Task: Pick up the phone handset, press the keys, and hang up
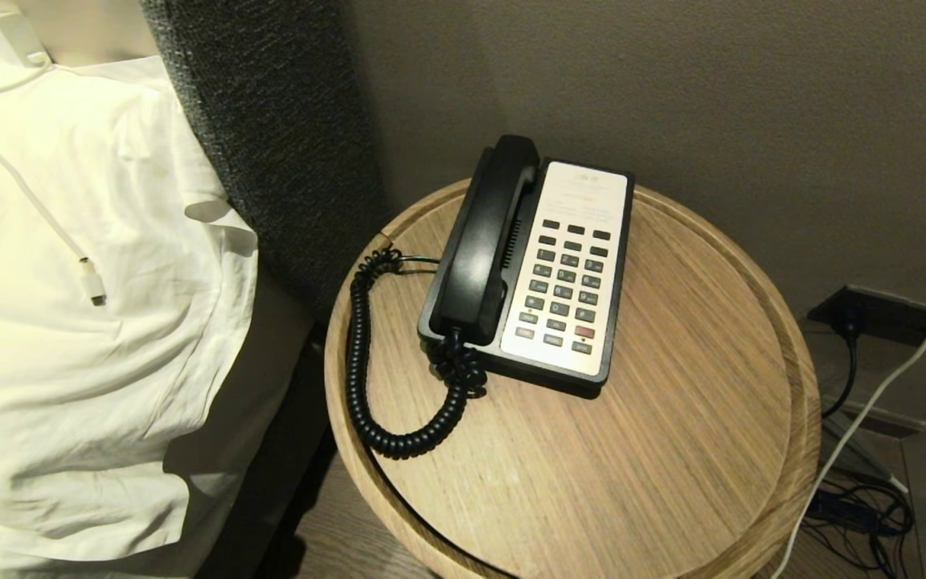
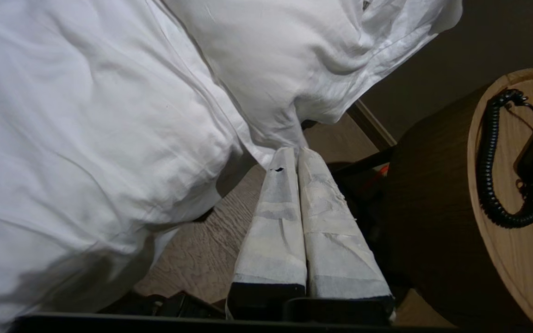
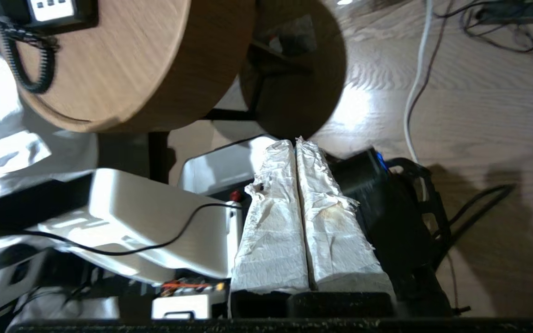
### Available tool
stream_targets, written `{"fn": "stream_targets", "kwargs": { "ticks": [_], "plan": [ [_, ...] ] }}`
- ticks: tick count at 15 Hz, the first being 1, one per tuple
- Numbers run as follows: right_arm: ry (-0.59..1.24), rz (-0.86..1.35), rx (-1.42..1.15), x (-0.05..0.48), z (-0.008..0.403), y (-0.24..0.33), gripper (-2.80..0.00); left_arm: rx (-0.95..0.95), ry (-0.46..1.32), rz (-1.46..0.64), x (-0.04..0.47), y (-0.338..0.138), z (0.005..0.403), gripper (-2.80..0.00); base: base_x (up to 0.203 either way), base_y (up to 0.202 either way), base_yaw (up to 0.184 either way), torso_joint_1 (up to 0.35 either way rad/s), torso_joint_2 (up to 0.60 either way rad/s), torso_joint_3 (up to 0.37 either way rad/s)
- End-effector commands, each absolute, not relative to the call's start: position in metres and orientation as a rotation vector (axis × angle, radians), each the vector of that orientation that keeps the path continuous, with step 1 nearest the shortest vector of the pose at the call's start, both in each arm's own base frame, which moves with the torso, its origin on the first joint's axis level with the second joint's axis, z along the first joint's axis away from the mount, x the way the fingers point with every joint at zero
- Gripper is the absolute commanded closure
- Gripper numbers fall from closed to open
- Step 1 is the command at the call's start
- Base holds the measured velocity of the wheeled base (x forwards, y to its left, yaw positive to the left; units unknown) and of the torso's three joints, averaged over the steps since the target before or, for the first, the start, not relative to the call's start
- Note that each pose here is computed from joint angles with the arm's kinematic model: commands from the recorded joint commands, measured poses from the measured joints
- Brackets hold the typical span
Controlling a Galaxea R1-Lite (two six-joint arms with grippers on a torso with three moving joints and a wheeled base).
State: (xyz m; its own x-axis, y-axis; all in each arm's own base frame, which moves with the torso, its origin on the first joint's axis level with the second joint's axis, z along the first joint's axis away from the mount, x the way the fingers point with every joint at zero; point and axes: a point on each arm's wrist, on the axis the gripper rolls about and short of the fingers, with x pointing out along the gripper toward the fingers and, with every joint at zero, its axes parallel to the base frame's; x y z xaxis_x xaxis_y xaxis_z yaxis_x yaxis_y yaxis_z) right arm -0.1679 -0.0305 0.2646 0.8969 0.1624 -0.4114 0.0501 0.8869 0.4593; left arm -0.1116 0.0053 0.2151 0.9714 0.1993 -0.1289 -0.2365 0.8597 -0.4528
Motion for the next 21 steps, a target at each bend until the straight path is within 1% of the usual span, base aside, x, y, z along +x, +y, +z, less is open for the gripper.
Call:
{"fn": "stream_targets", "kwargs": {
  "ticks": [1,7,8,10,12,13,16,19,21],
  "plan": [
    [0.394,0.032,0.495,-0.190,0.239,-0.023,0.00,-0.477,0.057,0.229,-0.120,0.005,0.194,0.00,0.000,0.000,0.000,0.000,0.00,0.000],
    [0.344,0.004,0.539,-0.198,0.241,-0.011,0.00,-0.429,0.091,0.199,-0.116,0.004,0.168,0.00,0.000,0.000,0.000,0.000,0.00,0.000],
    [0.330,-0.003,0.534,-0.202,0.236,-0.007,0.00,-0.416,0.090,0.195,-0.117,0.004,0.163,0.00,0.000,0.000,0.000,0.000,0.00,0.000],
    [0.303,-0.003,0.492,-0.213,0.205,-0.002,0.00,-0.386,0.097,0.191,-0.115,0.004,0.158,0.00,0.000,0.000,0.000,0.000,0.00,0.000],
    [0.318,-0.007,0.448,-0.213,0.176,0.000,0.00,-0.386,0.125,0.175,-0.111,0.004,0.154,0.00,0.000,0.000,0.000,0.000,0.00,0.000],
    [0.338,-0.007,0.437,-0.210,0.168,0.000,0.00,-0.379,0.140,0.164,-0.108,0.003,0.151,0.00,0.000,0.000,0.000,0.000,0.00,0.000],
    [0.475,-0.030,0.423,-0.185,0.151,0.001,0.00,-0.291,0.172,0.151,-0.081,0.003,0.130,0.00,0.000,0.000,0.000,0.000,0.00,0.000],
    [0.362,0.003,0.372,-0.129,0.146,0.001,0.00,-0.152,0.134,0.120,-0.044,0.003,0.097,0.00,0.000,0.000,0.000,0.000,0.00,0.000],
    [0.297,0.019,0.309,-0.093,0.133,0.001,0.00,-0.070,0.075,0.077,-0.031,0.002,0.084,0.00,0.000,0.000,0.000,0.000,0.00,0.000]
  ]
}}
